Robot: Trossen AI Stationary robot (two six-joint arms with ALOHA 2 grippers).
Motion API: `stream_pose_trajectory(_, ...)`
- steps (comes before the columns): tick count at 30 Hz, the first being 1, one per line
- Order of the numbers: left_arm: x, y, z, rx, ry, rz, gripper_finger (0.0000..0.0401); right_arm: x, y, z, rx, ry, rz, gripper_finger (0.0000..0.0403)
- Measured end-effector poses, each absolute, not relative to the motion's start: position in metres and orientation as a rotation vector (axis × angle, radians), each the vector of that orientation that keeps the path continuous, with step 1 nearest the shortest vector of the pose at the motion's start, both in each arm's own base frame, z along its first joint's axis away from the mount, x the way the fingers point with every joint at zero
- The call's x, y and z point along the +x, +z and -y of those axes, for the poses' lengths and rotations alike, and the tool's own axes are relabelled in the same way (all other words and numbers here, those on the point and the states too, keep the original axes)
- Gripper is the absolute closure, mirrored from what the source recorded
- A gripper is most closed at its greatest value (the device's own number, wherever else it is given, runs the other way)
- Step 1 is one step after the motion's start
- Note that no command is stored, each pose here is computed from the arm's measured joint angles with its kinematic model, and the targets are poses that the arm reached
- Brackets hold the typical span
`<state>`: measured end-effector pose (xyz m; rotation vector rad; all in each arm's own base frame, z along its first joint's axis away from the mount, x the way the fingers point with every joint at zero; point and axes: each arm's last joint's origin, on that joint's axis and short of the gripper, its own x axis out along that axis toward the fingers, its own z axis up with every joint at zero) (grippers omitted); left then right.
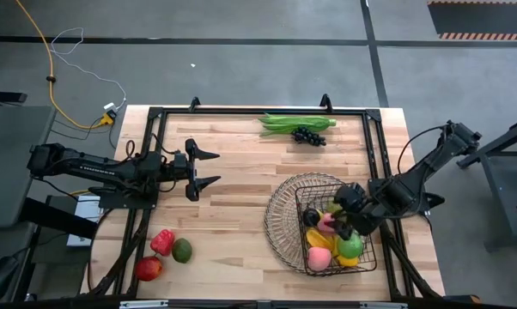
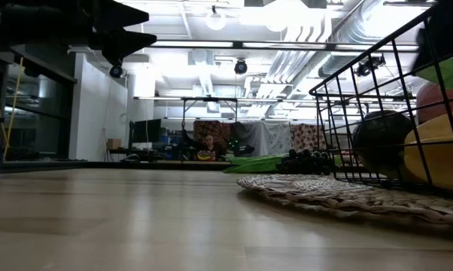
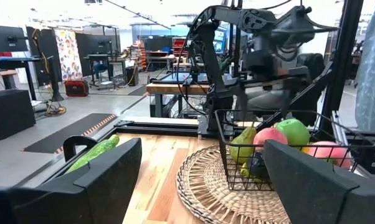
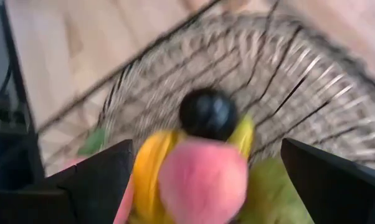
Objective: Build produce basket
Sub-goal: Put the peach into the wire basket, then put the green lime into the wire basket
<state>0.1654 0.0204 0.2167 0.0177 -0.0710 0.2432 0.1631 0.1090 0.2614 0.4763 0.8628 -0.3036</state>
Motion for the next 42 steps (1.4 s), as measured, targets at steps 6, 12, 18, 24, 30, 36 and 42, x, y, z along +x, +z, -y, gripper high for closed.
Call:
stream_pose_trajectory(6, 0.165, 0.217, -0.020, 0.002, 0.242, 0.080, 0.0075, 0.168, 0.275, -0.080, 0.368, -0.431, -0.695, 0.0009)
stream_pose_trajectory(12, 0.165, 0.218, -0.020, 0.002, 0.243, 0.082, 0.0075, 0.179, 0.291, -0.052, 0.226, -0.402, -0.599, 0.0009)
stream_pose_trajectory(18, 0.165, 0.219, -0.020, 0.001, 0.241, 0.092, 0.0075, 0.209, 0.295, -0.030, 0.140, -0.096, -0.382, 0.0009)
stream_pose_trajectory(24, 0.165, 0.219, -0.020, 0.002, 0.238, 0.092, 0.0075, 0.217, 0.253, 0.010, 0.029, 0.009, -0.121, 0.0008)
stream_pose_trajectory(30, 0.165, 0.219, -0.020, 0.016, 0.240, 0.099, 0.0075, 0.210, 0.230, 0.041, 0.032, -0.135, -0.024, 0.0008)
stream_pose_trajectory(36, 0.165, 0.219, -0.020, 0.006, 0.238, 0.099, 0.0075, 0.212, 0.227, 0.043, 0.074, -0.137, -0.019, 0.0008)
stream_pose_trajectory(42, 0.165, 0.219, -0.020, 0.001, 0.236, 0.098, 0.0075, 0.215, 0.224, 0.044, 0.083, -0.138, -0.028, 0.0008)
